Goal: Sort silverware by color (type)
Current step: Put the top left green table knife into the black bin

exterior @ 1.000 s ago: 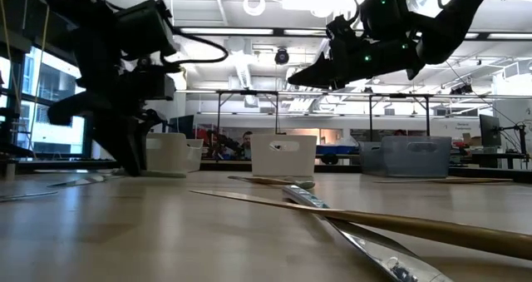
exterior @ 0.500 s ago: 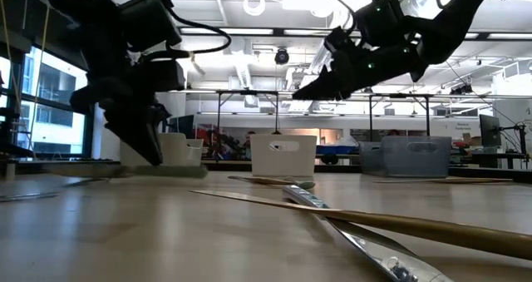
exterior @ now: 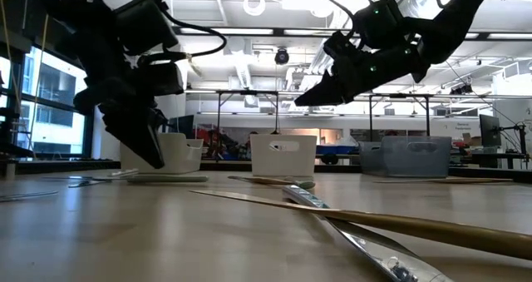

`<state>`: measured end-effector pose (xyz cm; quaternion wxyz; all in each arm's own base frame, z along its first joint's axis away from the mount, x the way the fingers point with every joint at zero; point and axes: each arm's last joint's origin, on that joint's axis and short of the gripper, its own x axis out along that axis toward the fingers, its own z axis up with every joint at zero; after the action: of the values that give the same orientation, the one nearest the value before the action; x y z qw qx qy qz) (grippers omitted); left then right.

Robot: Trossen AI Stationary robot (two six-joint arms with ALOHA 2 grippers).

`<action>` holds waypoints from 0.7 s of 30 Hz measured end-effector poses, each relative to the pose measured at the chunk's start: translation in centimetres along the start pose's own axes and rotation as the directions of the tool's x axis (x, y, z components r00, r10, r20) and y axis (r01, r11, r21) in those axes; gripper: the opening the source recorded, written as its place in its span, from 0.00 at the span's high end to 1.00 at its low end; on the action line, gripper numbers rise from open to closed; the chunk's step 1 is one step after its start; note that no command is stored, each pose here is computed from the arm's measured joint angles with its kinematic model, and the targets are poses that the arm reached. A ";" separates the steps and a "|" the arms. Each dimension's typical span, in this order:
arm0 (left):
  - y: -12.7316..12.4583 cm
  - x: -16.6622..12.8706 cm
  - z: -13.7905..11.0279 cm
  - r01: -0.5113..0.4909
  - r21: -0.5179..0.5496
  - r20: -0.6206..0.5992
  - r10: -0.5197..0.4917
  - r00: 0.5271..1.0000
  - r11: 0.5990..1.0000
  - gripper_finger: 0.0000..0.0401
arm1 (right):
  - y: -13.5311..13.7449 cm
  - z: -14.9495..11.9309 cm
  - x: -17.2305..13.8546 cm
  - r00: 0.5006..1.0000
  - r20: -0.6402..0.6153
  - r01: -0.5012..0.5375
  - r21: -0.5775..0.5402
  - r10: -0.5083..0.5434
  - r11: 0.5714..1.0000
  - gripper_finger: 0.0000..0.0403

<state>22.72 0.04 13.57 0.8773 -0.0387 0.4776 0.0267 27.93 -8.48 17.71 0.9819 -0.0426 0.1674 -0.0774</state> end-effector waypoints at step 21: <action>-1.2 -0.2 -0.7 0.025 0.037 -0.087 -0.022 0.996 0.999 0.68 | 0.0 0.0 0.0 1.000 -0.002 0.000 0.000 0.000 1.000 0.95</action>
<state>22.12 -1.19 13.40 0.8567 -0.0288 0.5150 0.0057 27.92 -8.47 17.68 0.9818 -0.0423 0.1685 -0.0773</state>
